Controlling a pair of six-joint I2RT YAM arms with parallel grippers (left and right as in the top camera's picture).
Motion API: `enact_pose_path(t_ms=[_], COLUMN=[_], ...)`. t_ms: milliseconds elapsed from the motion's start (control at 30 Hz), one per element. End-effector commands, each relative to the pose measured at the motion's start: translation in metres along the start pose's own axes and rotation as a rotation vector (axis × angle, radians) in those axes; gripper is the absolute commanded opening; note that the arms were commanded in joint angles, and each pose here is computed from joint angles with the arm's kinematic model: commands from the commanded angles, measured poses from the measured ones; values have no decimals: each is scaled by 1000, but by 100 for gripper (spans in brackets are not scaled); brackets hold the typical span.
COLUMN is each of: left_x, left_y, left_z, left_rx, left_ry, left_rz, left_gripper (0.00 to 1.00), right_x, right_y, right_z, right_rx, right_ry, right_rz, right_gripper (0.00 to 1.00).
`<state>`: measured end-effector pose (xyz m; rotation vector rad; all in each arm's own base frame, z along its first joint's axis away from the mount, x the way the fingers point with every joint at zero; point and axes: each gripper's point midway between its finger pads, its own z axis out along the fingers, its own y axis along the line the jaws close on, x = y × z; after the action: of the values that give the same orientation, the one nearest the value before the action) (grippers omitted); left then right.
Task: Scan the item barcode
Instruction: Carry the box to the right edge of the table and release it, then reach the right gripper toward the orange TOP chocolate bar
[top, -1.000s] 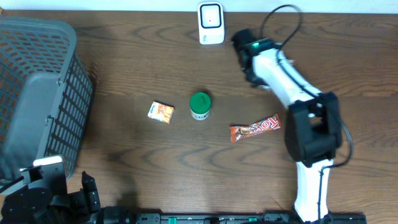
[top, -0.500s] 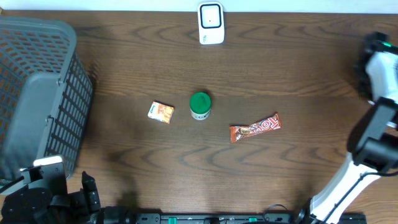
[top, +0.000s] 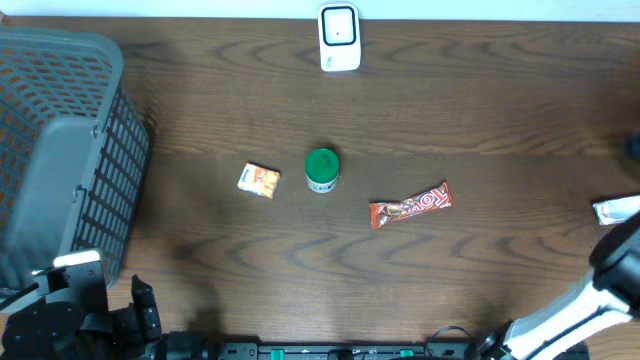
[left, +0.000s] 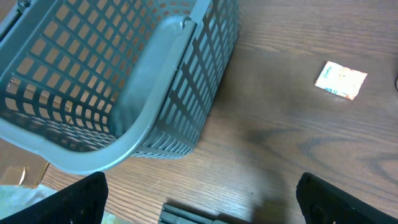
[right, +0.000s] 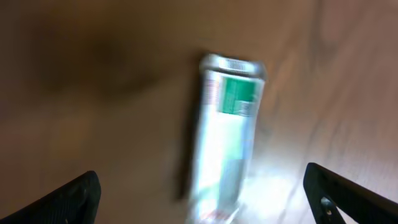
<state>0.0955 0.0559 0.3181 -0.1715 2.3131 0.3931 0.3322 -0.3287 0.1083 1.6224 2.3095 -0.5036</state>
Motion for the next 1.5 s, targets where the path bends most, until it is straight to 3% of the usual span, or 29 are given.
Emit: enact_pose_path(t_ms=[0,67,167,233,333,500,633,833,1000,1133,1200,1367,1433,1467], left_x=[-1,-1,-1,-1,-1,-1,-1,-1,-1,-1,-1,-1,-1,-1], left_y=[2,2,2,2,2,2,2,2,2,2,2,2,2,2], left_z=[-1,-1,-1,-1,-1,-1,-1,-1,-1,-1,-1,-1,-1,-1], left_rx=[-12,-12,-12,-12,-12,-12,-12,-12,-12,-12,-12,-12,-12,-12], left_ry=[-2,-2,-2,-2,-2,-2,-2,-2,-2,-2,-2,-2,-2,-2], left_rz=[-17,-17,-16,-17,-17,-17,-16,-16,-17,-16,-17,-16,-16,-16], left_gripper=[97,97,97,97,97,97,97,97,97,97,97,97,97,97], right_x=[13,44,123,200,255,327,364,373,374,400,408,410,410,411], right_y=[72,85,100,106,117,129,136,137,142,121,113,108,105,102], right_z=[-128,-155,-184,-198,-198,-167,-150,-121,-94,-56,-44,-39,-40,-40], right_rx=[-471,-511,-522,-495,-461,-516,-706,-770,-710,-634,-603,-584,-581,-574], right_ry=[-36,5,169,311,309,367,437,333,321,478,530,554,564,577], right_rz=[-158,-230,-426,-636,-846,-1017,-1148,-1343,-1365,-1468,-1493,-1501,-1511,-1511], right_gripper=[99,99,99,99,99,99,99,99,99,98,89,54,26,1])
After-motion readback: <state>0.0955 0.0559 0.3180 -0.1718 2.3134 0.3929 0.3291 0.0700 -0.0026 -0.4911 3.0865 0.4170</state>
